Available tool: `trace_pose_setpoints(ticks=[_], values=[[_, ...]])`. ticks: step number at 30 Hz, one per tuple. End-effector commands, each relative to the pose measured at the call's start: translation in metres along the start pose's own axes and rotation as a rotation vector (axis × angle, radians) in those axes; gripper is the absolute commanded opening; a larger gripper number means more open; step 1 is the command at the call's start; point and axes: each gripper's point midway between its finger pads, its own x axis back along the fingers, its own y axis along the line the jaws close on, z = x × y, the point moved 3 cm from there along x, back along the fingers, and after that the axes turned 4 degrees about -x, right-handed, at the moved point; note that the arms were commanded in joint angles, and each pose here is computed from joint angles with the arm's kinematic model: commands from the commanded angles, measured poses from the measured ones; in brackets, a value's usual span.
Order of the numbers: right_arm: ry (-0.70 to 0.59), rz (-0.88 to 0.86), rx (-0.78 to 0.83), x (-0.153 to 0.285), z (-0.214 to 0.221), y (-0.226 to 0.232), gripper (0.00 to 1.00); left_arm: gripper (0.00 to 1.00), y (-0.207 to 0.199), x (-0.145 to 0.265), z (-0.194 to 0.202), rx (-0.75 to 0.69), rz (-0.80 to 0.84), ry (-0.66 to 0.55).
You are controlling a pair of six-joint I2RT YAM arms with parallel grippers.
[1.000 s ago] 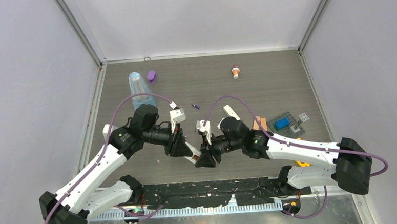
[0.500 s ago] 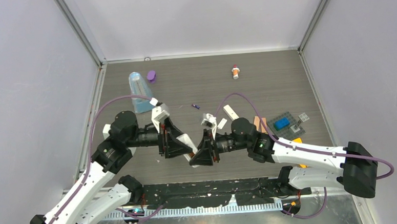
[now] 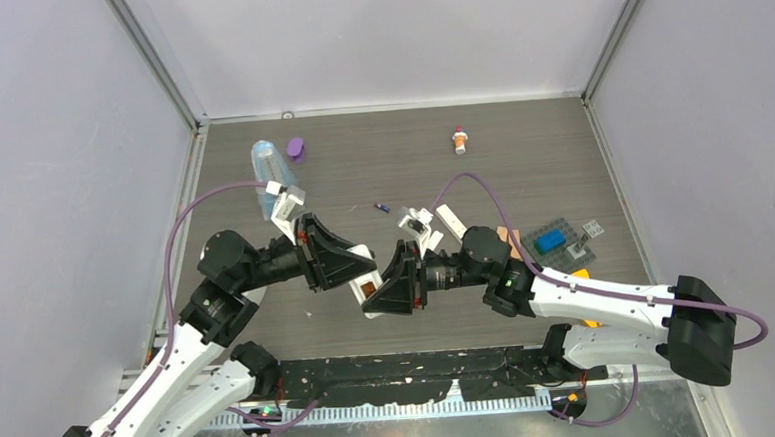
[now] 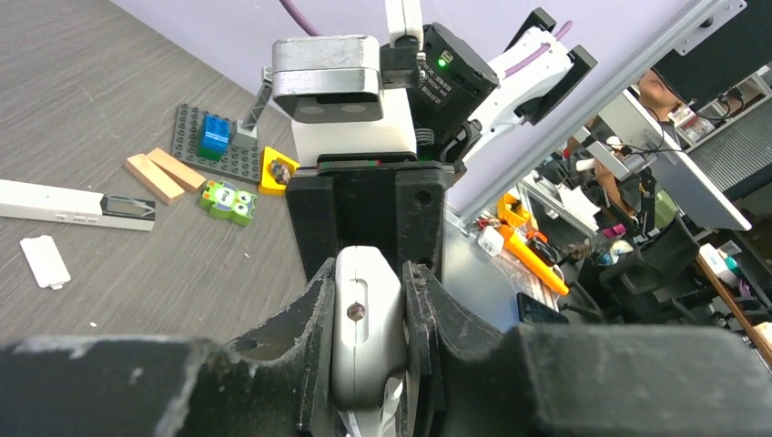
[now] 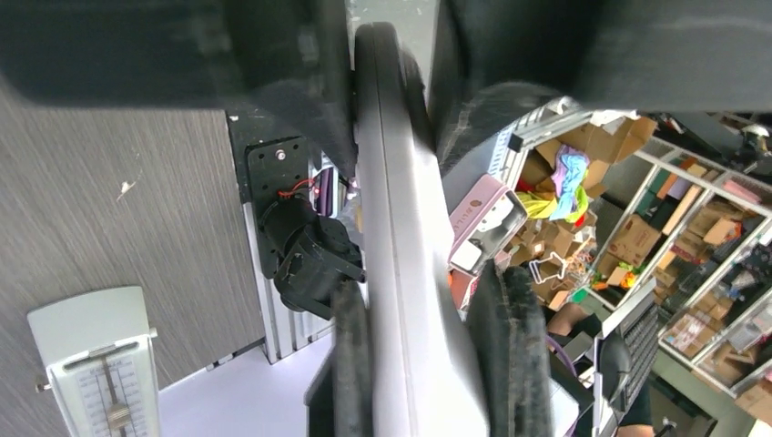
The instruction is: Load the batteries into the remote control
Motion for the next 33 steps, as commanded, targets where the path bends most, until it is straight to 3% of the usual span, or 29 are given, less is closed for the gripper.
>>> trace_pose_setpoints(ticks=[1,2,4,8,12,17,19,23,29,33], values=[[-0.092,0.049,-0.014,-0.001,-0.023,0.001,0.49,0.0,-0.011,0.004,-0.018,-0.097,0.012,-0.09],[-0.092,0.082,-0.006,0.001,-0.022,-0.004,0.68,0.0,-0.004,0.006,-0.017,-0.11,-0.037,-0.087],[-0.151,0.187,0.01,0.008,-0.026,-0.019,0.84,0.0,0.014,0.016,-0.014,-0.141,-0.192,-0.081],[-0.209,0.411,0.035,0.025,-0.031,-0.047,0.91,0.0,0.049,0.051,-0.011,-0.226,-0.521,-0.081],[-0.251,0.675,-0.041,0.039,-0.035,-0.083,0.88,0.0,0.054,0.085,-0.019,-0.349,-0.681,-0.128],[-0.206,1.094,-0.326,0.042,-0.004,-0.147,0.72,0.0,0.039,0.101,-0.024,-0.48,-0.656,-0.188],[-0.208,1.208,-0.369,0.033,0.0,-0.165,0.7,0.0,0.036,0.104,-0.024,-0.502,-0.651,-0.199],[-0.228,1.34,-0.445,0.0,-0.002,-0.185,0.7,0.0,0.035,0.11,-0.026,-0.518,-0.674,-0.215],[-0.152,1.527,-0.605,-0.025,0.037,-0.226,0.66,0.0,0.04,0.122,-0.029,-0.5,-0.755,-0.269],[-0.172,1.593,-0.68,-0.029,0.054,-0.242,0.6,0.0,0.044,0.129,-0.03,-0.492,-0.795,-0.298]])
